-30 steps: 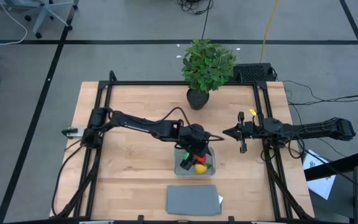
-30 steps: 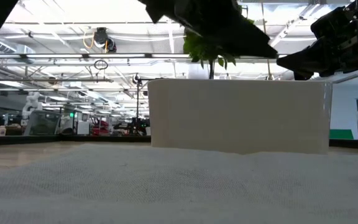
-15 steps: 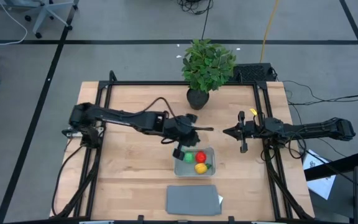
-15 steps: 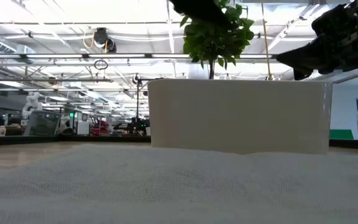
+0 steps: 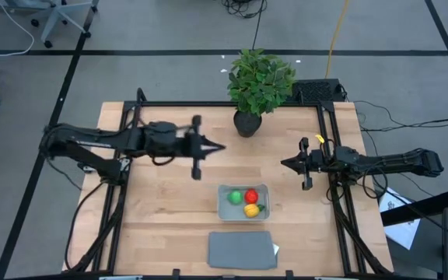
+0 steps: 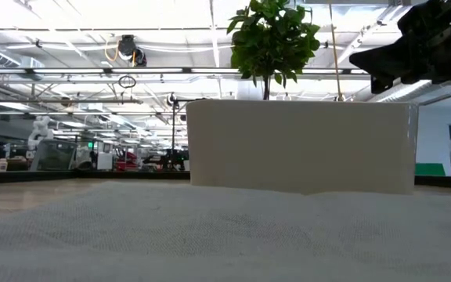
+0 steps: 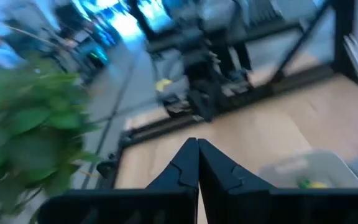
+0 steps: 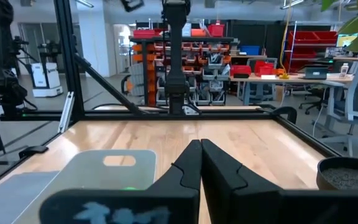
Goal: Pick and placing Produce into tupperware
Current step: Return to Home Position
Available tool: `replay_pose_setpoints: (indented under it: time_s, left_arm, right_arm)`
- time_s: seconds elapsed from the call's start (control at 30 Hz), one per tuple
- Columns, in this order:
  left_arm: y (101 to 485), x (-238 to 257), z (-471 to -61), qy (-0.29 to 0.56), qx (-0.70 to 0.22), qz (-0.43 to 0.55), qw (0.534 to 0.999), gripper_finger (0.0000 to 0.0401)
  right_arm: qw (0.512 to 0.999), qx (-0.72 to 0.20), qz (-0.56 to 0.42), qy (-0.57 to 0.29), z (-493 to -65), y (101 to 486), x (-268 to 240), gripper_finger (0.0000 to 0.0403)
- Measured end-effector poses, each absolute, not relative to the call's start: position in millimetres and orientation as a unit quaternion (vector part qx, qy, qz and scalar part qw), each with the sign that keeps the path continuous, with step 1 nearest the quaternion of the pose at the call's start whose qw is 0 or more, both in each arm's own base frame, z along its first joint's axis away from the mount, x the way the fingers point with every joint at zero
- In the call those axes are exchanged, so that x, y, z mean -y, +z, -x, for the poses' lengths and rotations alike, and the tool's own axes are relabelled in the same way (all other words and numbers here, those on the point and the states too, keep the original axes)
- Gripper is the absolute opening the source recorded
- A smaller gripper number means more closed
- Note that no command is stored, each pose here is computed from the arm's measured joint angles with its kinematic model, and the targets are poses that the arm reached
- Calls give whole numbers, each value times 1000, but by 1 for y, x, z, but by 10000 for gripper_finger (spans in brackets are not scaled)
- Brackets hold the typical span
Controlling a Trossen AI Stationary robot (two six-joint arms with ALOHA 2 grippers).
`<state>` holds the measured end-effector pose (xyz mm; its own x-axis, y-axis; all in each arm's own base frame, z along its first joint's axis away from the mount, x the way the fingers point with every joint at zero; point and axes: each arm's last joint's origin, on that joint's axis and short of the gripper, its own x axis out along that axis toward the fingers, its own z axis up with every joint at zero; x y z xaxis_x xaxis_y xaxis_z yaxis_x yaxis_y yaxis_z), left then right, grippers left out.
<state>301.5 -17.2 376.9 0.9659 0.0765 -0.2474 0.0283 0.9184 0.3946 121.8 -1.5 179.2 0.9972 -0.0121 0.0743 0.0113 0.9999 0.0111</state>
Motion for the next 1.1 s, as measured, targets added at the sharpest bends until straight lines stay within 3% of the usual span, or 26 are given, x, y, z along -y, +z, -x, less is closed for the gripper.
replay_pose_setpoints:
  time_s: [0.3,0.63,0.9,1.1]
  left_arm:
    - [292,-26,-256,68,-47,-119,989,0]
    - [277,-13,-176,130,-25,-125,983,0]
    - [242,-3,-135,131,-40,-127,982,0]
    - [220,-3,-126,47,-1,-165,985,0]
  right_arm:
    - [999,38,-8,-4,-122,179,1,0]
    - [998,52,-32,2,-119,182,1,0]
    - [997,63,-40,26,-116,185,0,0]
    - [997,65,-40,26,-116,185,0,0]
